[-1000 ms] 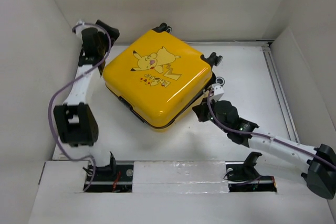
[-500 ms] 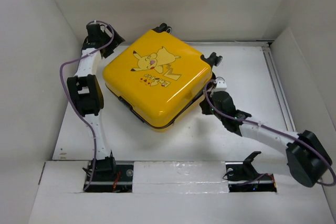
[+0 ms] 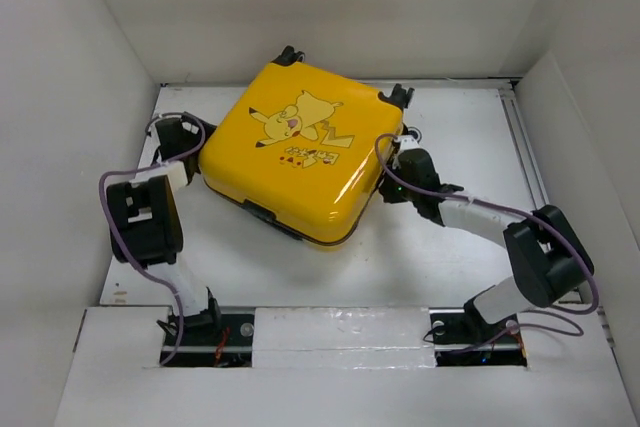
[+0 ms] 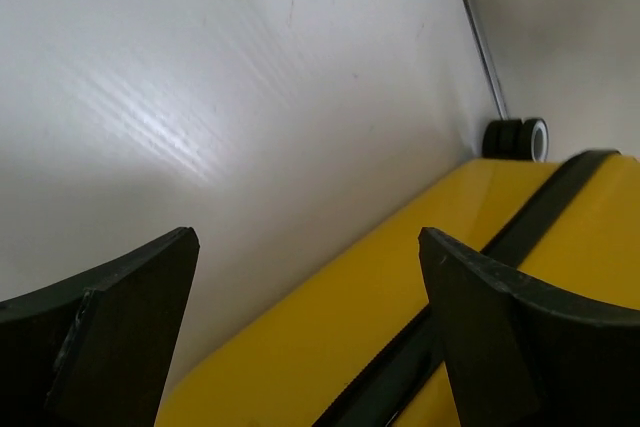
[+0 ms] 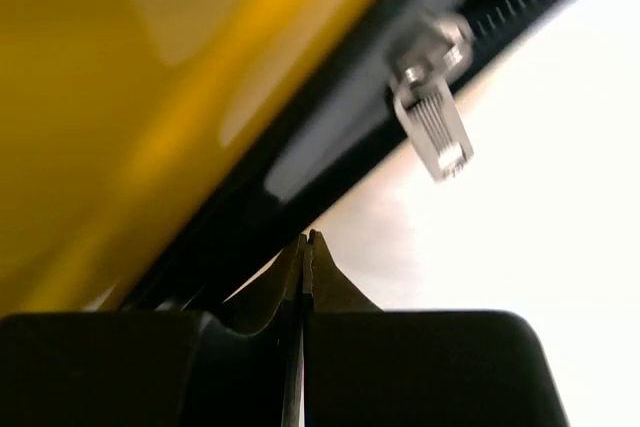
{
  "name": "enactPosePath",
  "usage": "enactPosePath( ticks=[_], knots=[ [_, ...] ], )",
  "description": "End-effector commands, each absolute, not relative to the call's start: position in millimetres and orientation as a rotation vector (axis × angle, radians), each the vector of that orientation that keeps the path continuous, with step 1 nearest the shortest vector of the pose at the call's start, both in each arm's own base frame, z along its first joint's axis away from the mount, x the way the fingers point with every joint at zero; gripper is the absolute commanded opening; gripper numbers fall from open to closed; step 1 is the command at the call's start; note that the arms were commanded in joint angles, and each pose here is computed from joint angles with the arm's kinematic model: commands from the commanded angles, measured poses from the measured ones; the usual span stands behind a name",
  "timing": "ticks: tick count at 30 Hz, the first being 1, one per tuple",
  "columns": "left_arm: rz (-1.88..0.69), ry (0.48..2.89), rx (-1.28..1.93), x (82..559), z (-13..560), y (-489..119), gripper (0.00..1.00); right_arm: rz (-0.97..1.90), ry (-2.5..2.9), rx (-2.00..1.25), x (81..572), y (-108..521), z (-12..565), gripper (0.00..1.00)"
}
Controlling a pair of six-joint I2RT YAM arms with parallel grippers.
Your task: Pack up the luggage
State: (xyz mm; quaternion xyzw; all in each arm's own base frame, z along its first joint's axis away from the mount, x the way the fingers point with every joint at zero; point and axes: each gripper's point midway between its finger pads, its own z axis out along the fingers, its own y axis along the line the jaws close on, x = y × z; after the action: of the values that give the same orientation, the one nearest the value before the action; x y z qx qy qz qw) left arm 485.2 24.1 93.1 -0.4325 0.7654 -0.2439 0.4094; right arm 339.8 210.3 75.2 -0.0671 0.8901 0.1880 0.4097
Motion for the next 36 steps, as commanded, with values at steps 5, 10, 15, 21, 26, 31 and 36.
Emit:
enactPosePath(
  ticks=[5,10,15,21,26,31,36],
  knots=[
    [-0.908,1.943,-0.816,425.8,123.6,-74.7,0.87,0.747,1.863,-0.235,404.7,235.8,186.8,0.00],
    [-0.750,1.829,-0.839,405.2,162.1,-48.6,0.89,0.795,1.868,-0.254,406.5,238.1,186.7,0.05],
    [-0.629,1.475,-0.852,371.6,269.5,-8.9,0.95,0.811,1.884,-0.202,402.9,220.5,186.5,0.13],
    [-0.741,1.266,-0.558,314.3,371.7,-31.5,0.80,0.818,1.815,-0.099,364.3,188.8,204.9,0.41],
    [-0.894,1.409,-0.196,281.6,362.2,-88.9,0.38,0.820,1.833,-0.088,313.8,174.9,174.3,0.47],
    [-0.895,1.424,-0.185,312.1,372.9,-89.6,0.38,0.875,1.743,-0.139,272.2,180.2,179.6,0.44],
    [-0.771,1.467,-0.252,412.5,417.4,-151.8,0.46,0.841,1.725,-0.137,275.1,178.4,198.1,0.44]
  ],
)
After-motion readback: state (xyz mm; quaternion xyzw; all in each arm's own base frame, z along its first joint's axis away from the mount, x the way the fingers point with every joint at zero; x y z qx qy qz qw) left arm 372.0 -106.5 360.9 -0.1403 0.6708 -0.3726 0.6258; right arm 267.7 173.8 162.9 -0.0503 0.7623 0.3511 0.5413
